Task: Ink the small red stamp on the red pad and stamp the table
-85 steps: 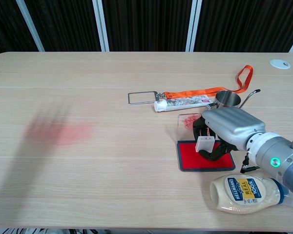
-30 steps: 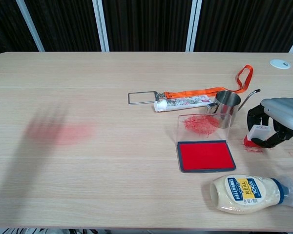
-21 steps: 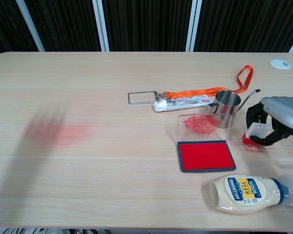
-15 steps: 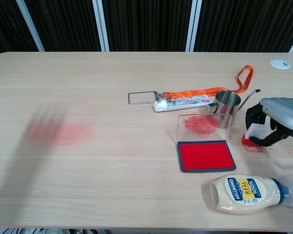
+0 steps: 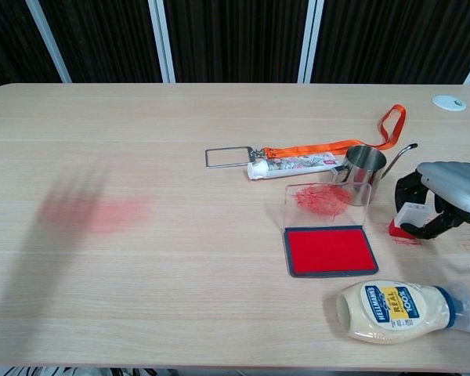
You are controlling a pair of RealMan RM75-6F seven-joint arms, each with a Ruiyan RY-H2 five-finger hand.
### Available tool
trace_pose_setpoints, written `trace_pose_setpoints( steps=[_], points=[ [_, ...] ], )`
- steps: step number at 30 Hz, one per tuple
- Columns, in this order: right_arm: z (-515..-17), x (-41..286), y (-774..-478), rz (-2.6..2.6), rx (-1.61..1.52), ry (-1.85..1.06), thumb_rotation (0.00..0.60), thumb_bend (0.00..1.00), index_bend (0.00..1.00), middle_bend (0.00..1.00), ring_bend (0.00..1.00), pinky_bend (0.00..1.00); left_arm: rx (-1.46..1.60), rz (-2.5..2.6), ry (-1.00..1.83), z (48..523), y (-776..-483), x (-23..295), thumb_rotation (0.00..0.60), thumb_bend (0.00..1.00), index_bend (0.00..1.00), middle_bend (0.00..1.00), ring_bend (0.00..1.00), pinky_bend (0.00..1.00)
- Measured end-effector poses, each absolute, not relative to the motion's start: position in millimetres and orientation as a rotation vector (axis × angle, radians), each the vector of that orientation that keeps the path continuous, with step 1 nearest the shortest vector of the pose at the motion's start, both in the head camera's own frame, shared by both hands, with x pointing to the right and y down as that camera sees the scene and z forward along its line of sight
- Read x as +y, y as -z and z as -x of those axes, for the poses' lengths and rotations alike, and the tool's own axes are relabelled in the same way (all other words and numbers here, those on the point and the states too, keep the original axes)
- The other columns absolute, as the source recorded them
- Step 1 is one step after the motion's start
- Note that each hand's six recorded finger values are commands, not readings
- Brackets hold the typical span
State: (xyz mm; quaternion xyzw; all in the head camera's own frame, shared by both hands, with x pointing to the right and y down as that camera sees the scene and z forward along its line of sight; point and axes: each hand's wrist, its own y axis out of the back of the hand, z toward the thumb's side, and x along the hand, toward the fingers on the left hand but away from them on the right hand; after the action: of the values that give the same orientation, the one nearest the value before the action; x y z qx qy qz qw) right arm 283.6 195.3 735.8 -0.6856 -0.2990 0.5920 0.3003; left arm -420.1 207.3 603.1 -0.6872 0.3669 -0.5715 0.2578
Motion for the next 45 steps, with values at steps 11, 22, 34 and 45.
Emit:
trace_pose_setpoints(
  steps=[11, 22, 34, 45],
  points=[
    [-285.1, 195.1, -737.1, 1.819, -0.792, -1.579, 0.6, 0.48, 0.76, 0.55, 0.41, 0.47, 0.997, 1.861, 1.552, 420.4, -603.2, 207.2, 0.6, 0.0, 0.0, 0.0, 0.0, 0.0],
    [-286.4, 196.4, -738.4, 1.818, -0.775, -1.595, 0.6, 0.45, 0.74, 0.53, 0.39, 0.47, 0.997, 1.862, 1.552, 420.3, -603.1, 207.2, 0.6, 0.0, 0.0, 0.0, 0.0, 0.0],
    [-287.2, 197.3, -739.0, 1.812, -0.765, -1.607, 0.6, 0.4, 0.73, 0.52, 0.38, 0.46, 0.997, 1.862, 1.551, 420.2, -603.0, 207.1, 0.6, 0.0, 0.0, 0.0, 0.0, 0.0],
    [-287.5, 198.4, -739.6, 1.808, -0.755, -1.619, 0.6, 0.37, 0.71, 0.51, 0.38, 0.46, 0.995, 1.861, 1.55, 420.1, -602.8, 206.9, 0.6, 0.0, 0.0, 0.0, 0.0, 0.0]
  ],
)
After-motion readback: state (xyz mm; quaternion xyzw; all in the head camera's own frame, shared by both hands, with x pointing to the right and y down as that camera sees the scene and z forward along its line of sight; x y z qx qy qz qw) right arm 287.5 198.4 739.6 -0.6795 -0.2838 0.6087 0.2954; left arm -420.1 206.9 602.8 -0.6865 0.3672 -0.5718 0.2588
